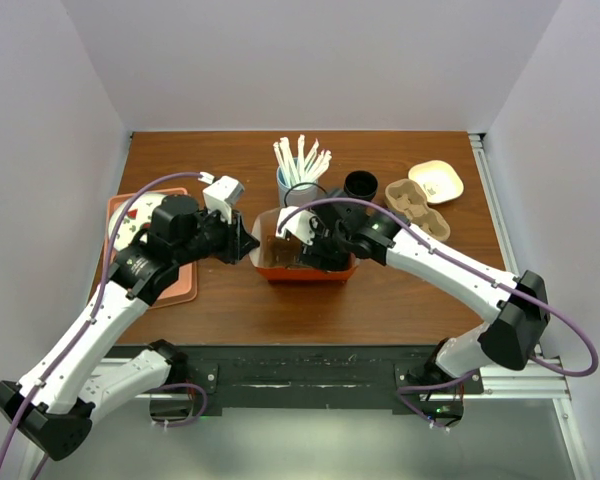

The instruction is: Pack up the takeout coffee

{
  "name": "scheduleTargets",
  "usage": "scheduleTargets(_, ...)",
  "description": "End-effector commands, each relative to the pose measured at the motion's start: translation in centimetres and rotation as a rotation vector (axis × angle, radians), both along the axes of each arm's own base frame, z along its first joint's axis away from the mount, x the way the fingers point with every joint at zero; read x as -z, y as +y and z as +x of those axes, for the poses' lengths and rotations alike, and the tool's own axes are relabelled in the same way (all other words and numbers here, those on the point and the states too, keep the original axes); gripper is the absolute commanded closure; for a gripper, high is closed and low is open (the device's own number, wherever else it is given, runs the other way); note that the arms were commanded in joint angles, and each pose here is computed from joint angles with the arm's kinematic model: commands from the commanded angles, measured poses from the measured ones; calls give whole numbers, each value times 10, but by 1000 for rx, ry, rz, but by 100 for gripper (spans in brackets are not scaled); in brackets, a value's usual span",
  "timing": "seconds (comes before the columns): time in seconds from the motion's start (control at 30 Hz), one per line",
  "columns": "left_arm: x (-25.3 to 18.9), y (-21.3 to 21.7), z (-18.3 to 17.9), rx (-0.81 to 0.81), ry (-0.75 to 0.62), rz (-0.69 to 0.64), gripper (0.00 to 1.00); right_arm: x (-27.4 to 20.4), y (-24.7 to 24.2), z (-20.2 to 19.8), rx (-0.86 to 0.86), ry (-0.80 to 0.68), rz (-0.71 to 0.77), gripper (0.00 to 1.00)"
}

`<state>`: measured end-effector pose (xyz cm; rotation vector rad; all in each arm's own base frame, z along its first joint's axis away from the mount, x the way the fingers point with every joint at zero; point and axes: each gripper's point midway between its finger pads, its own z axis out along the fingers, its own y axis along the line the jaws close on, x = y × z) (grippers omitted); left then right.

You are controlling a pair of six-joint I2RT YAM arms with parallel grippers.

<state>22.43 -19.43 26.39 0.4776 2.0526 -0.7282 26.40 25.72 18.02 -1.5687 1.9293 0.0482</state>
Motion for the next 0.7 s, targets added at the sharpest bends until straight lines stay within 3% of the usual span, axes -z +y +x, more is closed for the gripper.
scheduleTargets(0.0, -23, -3, 7, -4, -60, -29, 74, -26, 11, 8, -24, -41, 67, 27)
scheduleTargets(0.53, -38, 5, 29, -86, -138, 0, 50, -37, 18, 11, -59, -38, 82, 32)
scheduleTargets(0.67, -47, 4, 33, -94, -158, -15, 49, -40, 20, 12, -59, -38, 90, 33)
